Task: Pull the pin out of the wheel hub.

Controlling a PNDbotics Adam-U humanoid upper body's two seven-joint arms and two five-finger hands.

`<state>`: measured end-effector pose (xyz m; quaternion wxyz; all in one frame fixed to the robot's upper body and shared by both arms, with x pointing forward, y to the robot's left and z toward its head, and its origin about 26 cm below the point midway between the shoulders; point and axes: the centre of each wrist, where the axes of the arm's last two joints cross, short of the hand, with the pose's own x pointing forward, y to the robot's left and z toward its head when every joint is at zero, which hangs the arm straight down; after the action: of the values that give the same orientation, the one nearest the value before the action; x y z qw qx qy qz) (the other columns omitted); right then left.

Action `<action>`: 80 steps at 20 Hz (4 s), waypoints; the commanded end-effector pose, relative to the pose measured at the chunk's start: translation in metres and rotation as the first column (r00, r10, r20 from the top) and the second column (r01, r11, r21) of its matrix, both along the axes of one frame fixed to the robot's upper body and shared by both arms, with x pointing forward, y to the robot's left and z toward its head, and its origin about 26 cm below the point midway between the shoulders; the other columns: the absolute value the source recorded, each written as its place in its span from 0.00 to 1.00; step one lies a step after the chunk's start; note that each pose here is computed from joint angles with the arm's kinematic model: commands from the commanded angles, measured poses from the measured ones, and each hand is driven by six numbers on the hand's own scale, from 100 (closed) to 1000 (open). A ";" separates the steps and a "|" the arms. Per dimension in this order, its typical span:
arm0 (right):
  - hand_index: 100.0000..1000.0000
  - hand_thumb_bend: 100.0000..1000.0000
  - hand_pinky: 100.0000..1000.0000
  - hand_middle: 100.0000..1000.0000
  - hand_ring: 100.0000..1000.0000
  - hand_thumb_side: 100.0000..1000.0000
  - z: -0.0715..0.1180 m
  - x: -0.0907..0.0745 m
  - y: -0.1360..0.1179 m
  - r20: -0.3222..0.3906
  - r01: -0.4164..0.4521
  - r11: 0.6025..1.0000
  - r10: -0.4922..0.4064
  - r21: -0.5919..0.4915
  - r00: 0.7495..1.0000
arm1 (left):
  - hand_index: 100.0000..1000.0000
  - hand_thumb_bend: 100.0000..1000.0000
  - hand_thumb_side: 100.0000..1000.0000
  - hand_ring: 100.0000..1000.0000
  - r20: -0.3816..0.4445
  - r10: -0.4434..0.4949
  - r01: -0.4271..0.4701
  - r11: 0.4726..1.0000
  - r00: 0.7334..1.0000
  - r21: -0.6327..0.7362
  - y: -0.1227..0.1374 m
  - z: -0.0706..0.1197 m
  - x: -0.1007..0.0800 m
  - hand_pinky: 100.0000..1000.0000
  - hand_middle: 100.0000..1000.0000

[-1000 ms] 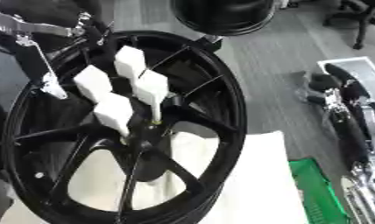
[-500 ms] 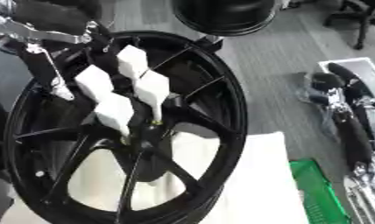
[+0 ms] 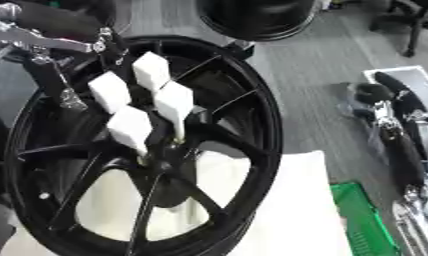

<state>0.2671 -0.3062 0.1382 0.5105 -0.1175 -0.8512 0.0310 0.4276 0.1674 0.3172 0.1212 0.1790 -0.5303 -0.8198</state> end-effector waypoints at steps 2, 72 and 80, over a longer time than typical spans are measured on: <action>0.88 0.00 0.72 0.73 0.79 0.67 0.007 -0.001 -0.003 0.015 0.001 1.000 -0.001 -0.030 1.000 | 0.43 0.21 0.02 0.61 -0.014 -0.130 0.130 0.971 0.991 0.199 0.007 0.018 -0.006 0.63 0.48; 0.88 0.00 0.72 0.74 0.79 0.65 0.003 -0.009 -0.020 0.036 0.102 0.995 -0.101 -0.023 0.994 | 0.83 0.10 0.25 0.76 -0.064 0.555 -0.520 0.723 0.829 -0.455 0.272 0.008 -0.123 0.74 0.72; 0.88 0.00 0.72 0.74 0.79 0.64 0.004 -0.008 -0.020 0.040 0.095 0.995 -0.095 -0.007 0.995 | 0.77 0.00 0.58 0.65 -0.267 0.331 -0.334 0.164 0.905 -0.928 0.237 -0.032 -0.111 0.60 0.64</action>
<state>0.2594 -0.3226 0.1336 0.5063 -0.1566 -0.8480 0.0012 0.3198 0.4109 0.2776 0.3927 0.1933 -0.8369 -0.3288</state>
